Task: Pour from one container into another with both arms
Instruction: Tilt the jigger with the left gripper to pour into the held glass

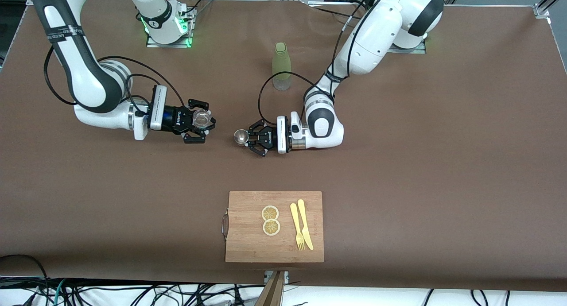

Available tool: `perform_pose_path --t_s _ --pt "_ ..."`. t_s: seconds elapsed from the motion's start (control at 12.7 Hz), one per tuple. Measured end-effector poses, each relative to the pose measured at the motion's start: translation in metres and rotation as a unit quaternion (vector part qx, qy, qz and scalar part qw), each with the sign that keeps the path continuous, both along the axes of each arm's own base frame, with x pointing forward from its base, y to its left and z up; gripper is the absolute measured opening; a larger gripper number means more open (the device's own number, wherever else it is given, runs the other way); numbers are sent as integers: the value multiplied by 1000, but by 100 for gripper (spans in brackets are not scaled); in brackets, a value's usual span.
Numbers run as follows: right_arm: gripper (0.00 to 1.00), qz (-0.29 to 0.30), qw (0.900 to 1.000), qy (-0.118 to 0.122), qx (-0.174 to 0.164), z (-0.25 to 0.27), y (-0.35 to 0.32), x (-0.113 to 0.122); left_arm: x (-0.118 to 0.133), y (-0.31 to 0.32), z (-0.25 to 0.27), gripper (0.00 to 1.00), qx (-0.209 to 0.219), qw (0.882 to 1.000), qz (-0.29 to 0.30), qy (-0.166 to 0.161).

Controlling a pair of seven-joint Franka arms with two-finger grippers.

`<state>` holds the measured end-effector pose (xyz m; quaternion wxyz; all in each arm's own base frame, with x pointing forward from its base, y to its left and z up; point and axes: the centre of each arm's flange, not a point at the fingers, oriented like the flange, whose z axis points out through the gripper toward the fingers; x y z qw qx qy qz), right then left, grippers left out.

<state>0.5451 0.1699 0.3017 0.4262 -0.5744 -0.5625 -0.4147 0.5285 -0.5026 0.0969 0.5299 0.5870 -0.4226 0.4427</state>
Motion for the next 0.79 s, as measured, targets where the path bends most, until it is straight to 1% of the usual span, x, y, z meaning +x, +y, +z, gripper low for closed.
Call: perform_pose_path --t_s 0.32,0.55,0.79 --pt "15 2 1000 0 -1 0 6 -2 0 -4 1 21 7 1000 2 -3" --pt "15 -2 1000 -5 -11 1 10 -3 -7 -4 -15 21 18 1000 0 -3" --pt "15 -9 1000 3 -23 2 18 -5 -6 -4 -19 21 23 1000 3 -6"
